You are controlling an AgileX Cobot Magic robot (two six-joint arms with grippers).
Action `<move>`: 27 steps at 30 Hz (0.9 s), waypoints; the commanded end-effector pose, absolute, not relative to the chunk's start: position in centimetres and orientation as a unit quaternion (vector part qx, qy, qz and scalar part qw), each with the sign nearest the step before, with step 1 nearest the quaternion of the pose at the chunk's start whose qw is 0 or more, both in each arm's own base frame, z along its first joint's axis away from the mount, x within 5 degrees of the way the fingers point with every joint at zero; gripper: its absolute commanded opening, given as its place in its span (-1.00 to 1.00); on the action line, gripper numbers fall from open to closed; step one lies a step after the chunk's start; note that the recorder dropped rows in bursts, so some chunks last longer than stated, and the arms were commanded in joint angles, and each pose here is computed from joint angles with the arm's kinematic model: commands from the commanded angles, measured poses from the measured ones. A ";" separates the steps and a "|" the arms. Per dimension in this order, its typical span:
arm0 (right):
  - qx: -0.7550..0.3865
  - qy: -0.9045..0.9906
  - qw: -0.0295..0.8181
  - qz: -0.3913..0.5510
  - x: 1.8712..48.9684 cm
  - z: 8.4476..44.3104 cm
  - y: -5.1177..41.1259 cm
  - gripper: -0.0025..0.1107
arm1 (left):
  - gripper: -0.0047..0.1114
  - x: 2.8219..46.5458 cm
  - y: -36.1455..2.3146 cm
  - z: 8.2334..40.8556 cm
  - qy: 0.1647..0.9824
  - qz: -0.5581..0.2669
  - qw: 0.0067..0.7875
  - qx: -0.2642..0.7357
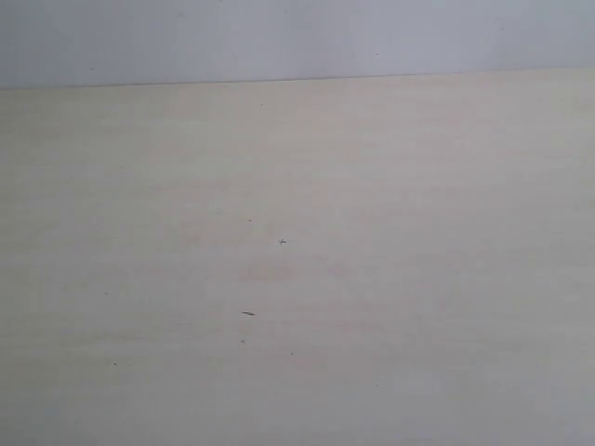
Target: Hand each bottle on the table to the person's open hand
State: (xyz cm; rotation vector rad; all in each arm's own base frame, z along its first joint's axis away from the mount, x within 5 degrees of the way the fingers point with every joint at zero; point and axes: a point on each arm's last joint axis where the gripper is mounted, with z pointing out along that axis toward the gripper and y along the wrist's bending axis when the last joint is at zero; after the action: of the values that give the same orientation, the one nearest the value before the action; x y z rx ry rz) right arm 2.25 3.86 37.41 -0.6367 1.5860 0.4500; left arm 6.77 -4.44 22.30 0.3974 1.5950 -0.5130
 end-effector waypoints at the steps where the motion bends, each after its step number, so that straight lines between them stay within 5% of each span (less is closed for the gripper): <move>1: -0.210 0.661 0.706 0.143 2.9 34.8 2.9 -0.95 | -0.92 6.7 -4.4 22.2 0.700 -0.226 0.655 0.175; 14: -0.118 0.637 0.760 0.050 4.4 26.0 1.3 -0.95 | -0.92 6.7 -4.4 22.2 0.700 -0.226 0.655 0.175; 27: -0.128 0.679 0.721 0.055 5.0 22.8 1.6 -0.95 | -0.92 6.7 -4.4 22.2 0.700 -0.226 0.655 0.175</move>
State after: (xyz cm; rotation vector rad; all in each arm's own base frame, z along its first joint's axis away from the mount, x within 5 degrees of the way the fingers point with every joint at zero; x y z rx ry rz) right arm 4.97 1.58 23.29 -0.2775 1.4865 0.1322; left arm 6.77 -4.44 22.30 0.3974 1.5950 -0.5130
